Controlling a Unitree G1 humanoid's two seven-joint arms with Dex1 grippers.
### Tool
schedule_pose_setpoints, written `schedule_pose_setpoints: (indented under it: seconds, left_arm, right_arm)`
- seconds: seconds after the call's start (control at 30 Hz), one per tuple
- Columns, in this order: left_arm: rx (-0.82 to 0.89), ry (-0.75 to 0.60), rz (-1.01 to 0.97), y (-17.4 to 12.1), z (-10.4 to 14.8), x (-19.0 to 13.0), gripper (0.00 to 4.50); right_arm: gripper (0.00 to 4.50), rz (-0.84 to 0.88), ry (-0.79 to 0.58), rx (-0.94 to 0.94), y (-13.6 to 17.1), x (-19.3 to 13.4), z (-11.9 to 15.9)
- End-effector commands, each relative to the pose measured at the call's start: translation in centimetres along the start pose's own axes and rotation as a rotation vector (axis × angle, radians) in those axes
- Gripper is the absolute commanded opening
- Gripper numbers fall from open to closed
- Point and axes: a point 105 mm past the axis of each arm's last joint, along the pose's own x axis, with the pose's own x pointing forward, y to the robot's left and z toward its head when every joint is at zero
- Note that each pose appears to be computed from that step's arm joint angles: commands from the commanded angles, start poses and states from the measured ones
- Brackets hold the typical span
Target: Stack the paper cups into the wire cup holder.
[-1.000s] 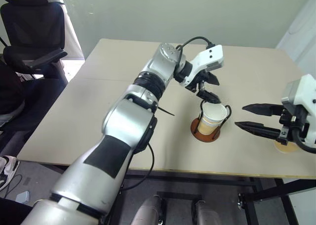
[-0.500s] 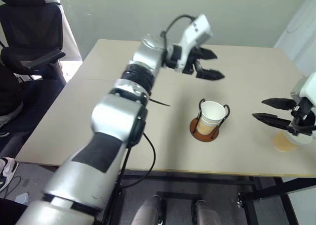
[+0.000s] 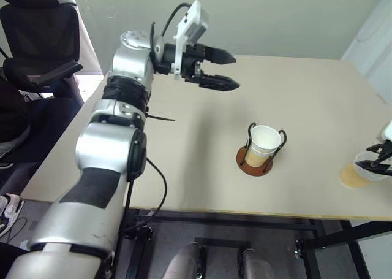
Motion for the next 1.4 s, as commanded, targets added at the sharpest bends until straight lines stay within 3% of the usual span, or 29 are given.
schedule_pose_setpoints:
  seconds: [0.03,0.37,0.47,0.6,0.97,1.07,1.37,1.4]
  left_arm:
    - [0.059,-0.034,0.018,0.0,1.8,-0.6,4.48]
    - [0.053,-0.034,0.03,-0.1,1.3,-0.9,4.48]
    - [0.052,-0.032,0.037,-0.1,1.1,-1.1,4.5]
    - [0.053,-0.031,0.044,-0.1,1.1,-1.2,4.5]
    - [0.046,-0.003,0.063,0.0,0.3,-1.6,4.5]
    - [0.045,0.004,0.062,-0.1,0.1,-1.7,4.5]
    - [0.029,0.034,0.048,-0.5,-0.4,-2.3,4.5]
    - [0.025,0.044,0.036,-0.7,-0.6,-2.4,4.5]
  right_arm:
    - [2.24,-0.001,0.034,-0.038,-0.8,-0.3,-0.3]
    - [2.24,0.069,0.047,-0.035,-0.8,0.9,-0.9]
    - [2.77,0.076,0.065,-0.046,-1.0,1.7,-1.3]
    - [4.05,0.092,0.09,-0.055,-1.2,2.5,-1.9]
    - [4.05,0.149,0.11,-0.072,-1.2,4.7,-2.2]
    - [3.46,0.172,0.113,-0.075,-0.8,5.4,-2.2]
    - [0.22,0.2,0.104,-0.074,-0.7,5.6,-1.7]
    - [0.04,0.201,0.1,-0.076,-0.8,5.5,-1.5]
